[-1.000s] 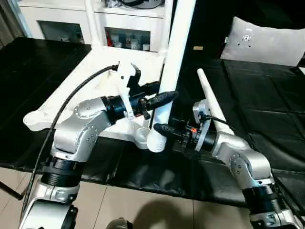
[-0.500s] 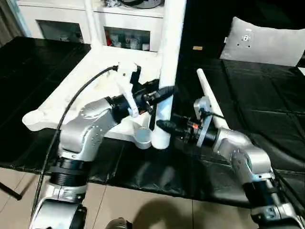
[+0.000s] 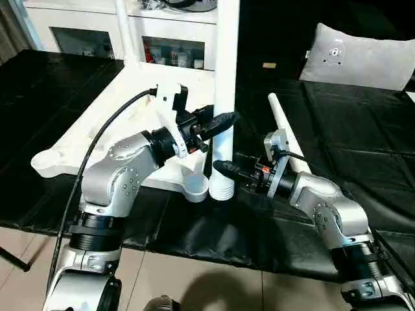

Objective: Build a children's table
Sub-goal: Pick table leg

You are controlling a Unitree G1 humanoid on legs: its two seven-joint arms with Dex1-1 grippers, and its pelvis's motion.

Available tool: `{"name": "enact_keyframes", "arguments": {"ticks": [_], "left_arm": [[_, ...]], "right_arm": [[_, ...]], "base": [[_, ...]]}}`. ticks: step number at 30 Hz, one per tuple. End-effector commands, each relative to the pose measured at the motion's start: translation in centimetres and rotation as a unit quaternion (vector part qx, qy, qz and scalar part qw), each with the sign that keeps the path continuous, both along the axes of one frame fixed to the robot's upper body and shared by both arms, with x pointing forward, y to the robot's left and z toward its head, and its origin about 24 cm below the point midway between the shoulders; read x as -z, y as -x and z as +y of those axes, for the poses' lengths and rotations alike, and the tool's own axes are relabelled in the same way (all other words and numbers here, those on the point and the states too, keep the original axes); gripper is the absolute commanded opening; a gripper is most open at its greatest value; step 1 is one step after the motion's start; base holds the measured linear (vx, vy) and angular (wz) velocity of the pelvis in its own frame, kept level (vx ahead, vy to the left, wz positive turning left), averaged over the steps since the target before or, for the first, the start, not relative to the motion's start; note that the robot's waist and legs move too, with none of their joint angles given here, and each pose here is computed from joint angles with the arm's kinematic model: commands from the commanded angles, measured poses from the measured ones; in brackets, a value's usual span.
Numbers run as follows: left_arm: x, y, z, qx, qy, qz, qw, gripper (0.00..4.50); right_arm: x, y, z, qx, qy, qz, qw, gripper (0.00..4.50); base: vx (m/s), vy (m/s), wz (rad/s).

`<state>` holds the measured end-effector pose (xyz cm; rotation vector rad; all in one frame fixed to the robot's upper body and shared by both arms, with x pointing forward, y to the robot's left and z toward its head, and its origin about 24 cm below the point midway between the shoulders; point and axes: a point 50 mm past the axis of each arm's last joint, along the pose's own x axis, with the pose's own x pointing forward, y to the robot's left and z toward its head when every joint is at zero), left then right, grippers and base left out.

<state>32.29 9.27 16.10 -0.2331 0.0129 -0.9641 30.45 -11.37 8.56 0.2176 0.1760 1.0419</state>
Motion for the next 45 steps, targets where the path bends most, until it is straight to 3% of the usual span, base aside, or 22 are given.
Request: {"name": "enact_keyframes", "arguments": {"ticks": [1,12,45], "left_arm": [[0.64,-0.07,-0.42,0.001,-0.012,0.018,1.0,1.82],[0.77,-0.24,-0.32,-0.008,-0.007,0.022,1.0,1.8],[0.41,-0.47,-0.61,-0.014,0.001,0.016,1.0,1.79]], "right_arm": [[-1.82,-1.08,-1.03,0.049,-0.01,-0.042,0.998,1.82],[-1.64,-1.49,-1.4,0.082,0.017,-0.05,0.995,1.82],[-1.69,-1.52,-1.63,0.094,0.019,-0.044,0.994,1.82]], "base": [[0.0,0.0,0.0],[0.0,0.0,0.0],[0.0,0.0,0.0]]}}
